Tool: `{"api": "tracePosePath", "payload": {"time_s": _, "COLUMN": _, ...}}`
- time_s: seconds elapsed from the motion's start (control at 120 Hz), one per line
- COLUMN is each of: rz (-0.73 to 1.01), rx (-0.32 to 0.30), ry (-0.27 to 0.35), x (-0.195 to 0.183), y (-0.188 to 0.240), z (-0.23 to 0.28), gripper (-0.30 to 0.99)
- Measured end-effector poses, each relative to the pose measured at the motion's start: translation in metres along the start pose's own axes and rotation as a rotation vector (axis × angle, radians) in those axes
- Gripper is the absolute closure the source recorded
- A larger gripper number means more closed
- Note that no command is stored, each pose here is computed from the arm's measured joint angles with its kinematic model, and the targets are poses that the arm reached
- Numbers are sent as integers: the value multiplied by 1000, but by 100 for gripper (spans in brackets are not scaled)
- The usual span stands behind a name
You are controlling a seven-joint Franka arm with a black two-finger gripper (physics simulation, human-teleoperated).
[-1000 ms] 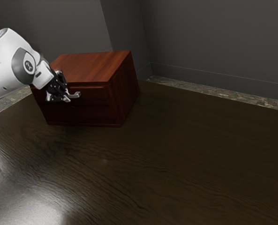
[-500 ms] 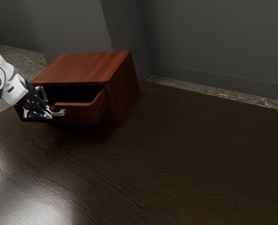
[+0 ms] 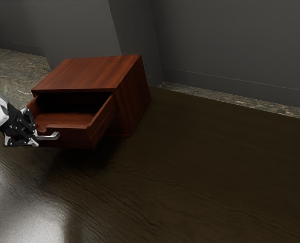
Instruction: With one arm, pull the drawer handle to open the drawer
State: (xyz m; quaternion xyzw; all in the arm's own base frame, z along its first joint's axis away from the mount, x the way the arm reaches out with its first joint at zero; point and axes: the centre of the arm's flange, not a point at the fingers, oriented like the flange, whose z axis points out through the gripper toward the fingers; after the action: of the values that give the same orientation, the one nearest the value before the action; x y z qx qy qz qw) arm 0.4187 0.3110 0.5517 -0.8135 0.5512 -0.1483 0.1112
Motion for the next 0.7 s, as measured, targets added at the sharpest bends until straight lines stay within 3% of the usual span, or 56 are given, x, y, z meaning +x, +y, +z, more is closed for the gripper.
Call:
{"api": "tracePosePath", "payload": {"time_s": 0.317, "rz": 10, "rx": -25, "ry": -17, "x": -1, "y": 4, "z": -5, "gripper": 60}}
{"api": "tracePosePath", "payload": {"time_s": 0.458, "rz": 20, "rx": 8, "ry": -9, "x": 1, "y": 7, "z": -33, "gripper": 70}}
{"api": "tracePosePath", "payload": {"time_s": 0.508, "rz": 27, "rx": 19, "ry": -5, "x": 3, "y": 6, "z": -49, "gripper": 66}}
{"api": "tracePosePath", "payload": {"time_s": 0.633, "rz": 87, "rx": 59, "ry": -34, "x": 42, "y": -31, "z": -130, "gripper": 58}}
{"api": "tracePosePath", "payload": {"time_s": 0.7, "rz": 116, "rx": 19, "ry": -55, "x": 83, "y": -56, "z": -160, "gripper": 52}}
